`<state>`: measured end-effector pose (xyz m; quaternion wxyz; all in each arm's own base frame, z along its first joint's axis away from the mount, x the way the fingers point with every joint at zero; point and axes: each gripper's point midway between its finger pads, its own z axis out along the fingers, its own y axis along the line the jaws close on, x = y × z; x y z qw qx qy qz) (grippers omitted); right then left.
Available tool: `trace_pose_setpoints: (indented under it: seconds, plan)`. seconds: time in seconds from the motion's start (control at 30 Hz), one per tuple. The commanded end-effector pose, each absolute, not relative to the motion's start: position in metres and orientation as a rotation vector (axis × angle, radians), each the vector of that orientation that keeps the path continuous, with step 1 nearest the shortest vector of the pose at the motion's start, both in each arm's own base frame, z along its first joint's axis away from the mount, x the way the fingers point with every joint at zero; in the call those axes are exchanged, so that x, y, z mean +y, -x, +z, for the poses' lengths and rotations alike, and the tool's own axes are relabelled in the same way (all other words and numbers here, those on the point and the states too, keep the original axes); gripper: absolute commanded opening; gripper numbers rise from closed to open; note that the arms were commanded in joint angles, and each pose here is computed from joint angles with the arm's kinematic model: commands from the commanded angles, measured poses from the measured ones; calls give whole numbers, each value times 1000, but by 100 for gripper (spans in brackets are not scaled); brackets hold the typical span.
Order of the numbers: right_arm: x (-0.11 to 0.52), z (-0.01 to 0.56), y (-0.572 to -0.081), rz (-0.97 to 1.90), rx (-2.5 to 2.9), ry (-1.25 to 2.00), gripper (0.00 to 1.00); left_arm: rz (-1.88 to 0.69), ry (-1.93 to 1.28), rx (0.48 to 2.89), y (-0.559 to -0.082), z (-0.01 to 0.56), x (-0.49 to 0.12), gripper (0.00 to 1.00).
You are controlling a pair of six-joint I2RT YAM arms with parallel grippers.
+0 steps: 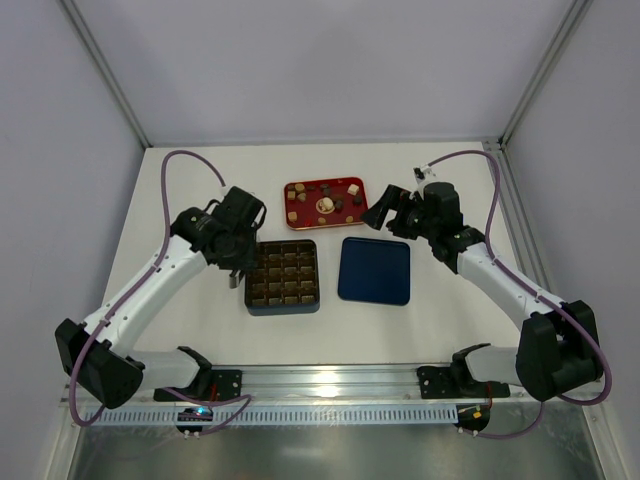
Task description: Pack the chocolate
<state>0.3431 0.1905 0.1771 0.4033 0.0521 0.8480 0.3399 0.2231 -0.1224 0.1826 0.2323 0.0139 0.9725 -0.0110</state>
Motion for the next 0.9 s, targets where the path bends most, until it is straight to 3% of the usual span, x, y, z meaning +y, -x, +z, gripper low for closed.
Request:
trace_pose_setpoints:
  seconds: [0.0,0.57,0.87]
  plan:
    - [195,202,-351,868,2062,-99,96,-40,-2,2634,-231,186,-124,33]
    - [193,204,-352,865,2056,-101,96,-61,-11,2619,-235,194,-128,38]
    - [193,214,-353,857,2040,-89,96,-161,-84,2559,-278,228,-164,38]
